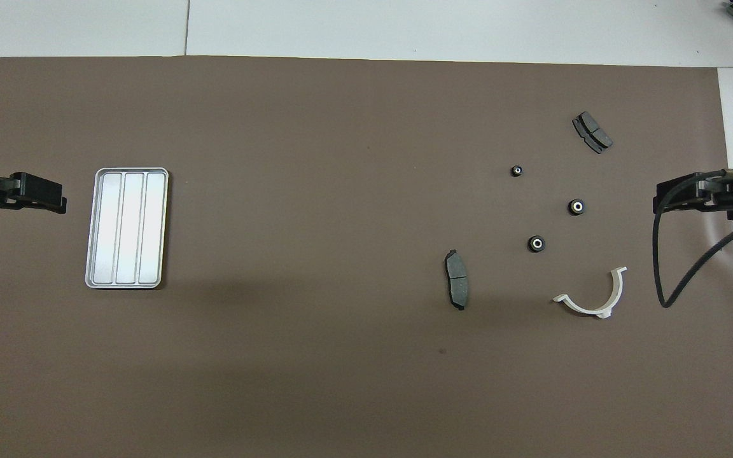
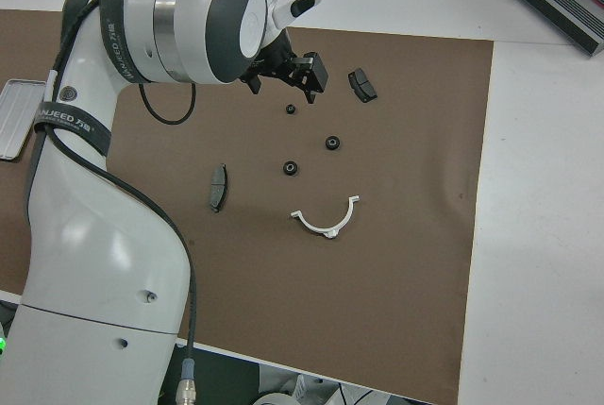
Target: Pick bearing gear from pile to tray
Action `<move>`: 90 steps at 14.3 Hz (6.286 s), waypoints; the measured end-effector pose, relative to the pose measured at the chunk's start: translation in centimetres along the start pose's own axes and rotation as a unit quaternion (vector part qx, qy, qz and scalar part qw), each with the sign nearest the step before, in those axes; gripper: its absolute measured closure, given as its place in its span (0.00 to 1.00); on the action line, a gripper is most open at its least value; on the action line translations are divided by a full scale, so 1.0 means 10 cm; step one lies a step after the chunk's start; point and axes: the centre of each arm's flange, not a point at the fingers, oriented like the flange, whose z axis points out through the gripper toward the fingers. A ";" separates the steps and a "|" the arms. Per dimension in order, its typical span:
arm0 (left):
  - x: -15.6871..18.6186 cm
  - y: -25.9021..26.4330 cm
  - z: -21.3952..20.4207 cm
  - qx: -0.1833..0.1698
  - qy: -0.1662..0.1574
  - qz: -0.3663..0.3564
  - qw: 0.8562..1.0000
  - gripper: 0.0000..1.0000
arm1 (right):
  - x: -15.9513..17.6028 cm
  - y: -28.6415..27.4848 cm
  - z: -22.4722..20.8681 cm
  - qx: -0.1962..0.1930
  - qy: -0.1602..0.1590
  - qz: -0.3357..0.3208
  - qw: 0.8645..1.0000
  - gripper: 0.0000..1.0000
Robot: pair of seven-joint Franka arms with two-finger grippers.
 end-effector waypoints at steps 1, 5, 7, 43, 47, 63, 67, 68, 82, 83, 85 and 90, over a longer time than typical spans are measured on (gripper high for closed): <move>0.00 0.00 0.00 0.000 0.000 0.000 1.000 0.00 | 0.00 0.00 0.00 0.000 0.000 0.000 1.000 0.00; 0.00 0.00 0.00 0.000 0.000 0.000 1.000 0.00 | 0.00 0.00 0.00 0.000 0.000 0.000 1.000 0.00; 0.00 0.00 0.00 0.000 0.000 0.000 1.000 0.00 | 0.00 -0.01 0.00 0.001 -0.001 -0.001 1.000 0.00; 0.00 0.00 0.00 0.000 0.000 0.000 1.000 0.00 | 0.57 0.09 3.29 0.004 0.055 -0.111 0.992 0.65; 0.00 0.00 0.00 0.000 0.000 0.000 1.000 0.00 | 0.73 -0.19 2.87 0.017 0.060 -0.047 0.997 0.65; 0.00 0.00 0.00 0.000 0.000 0.000 1.000 0.00 | 0.14 -4.17 2.43 0.093 0.090 0.074 0.989 0.65; 0.00 0.00 0.00 0.000 0.000 0.000 1.000 0.00 | 0.00 -4.52 2.84 0.103 0.091 0.054 0.989 0.65; 0.00 0.00 0.00 0.000 0.000 0.000 1.000 0.00 | -0.02 -4.53 2.86 0.103 0.090 0.053 0.989 0.65; 0.07 0.24 0.00 -0.005 0.032 -0.025 0.999 0.00 | 0.54 -3.00 1.67 0.043 0.114 0.107 0.987 0.00; 0.08 0.46 0.05 -0.006 0.034 -0.030 0.999 0.00 | 0.60 -2.73 1.59 0.032 0.112 0.100 0.988 0.00; 0.11 1.00 0.21 -0.009 0.036 -0.039 0.999 0.00 | 0.70 -2.16 1.53 0.005 0.098 0.071 0.993 0.00; 0.19 2.38 0.84 -0.016 0.040 -0.063 0.997 0.00 | 0.69 -1.16 2.08 -0.008 0.054 -0.086 0.995 0.00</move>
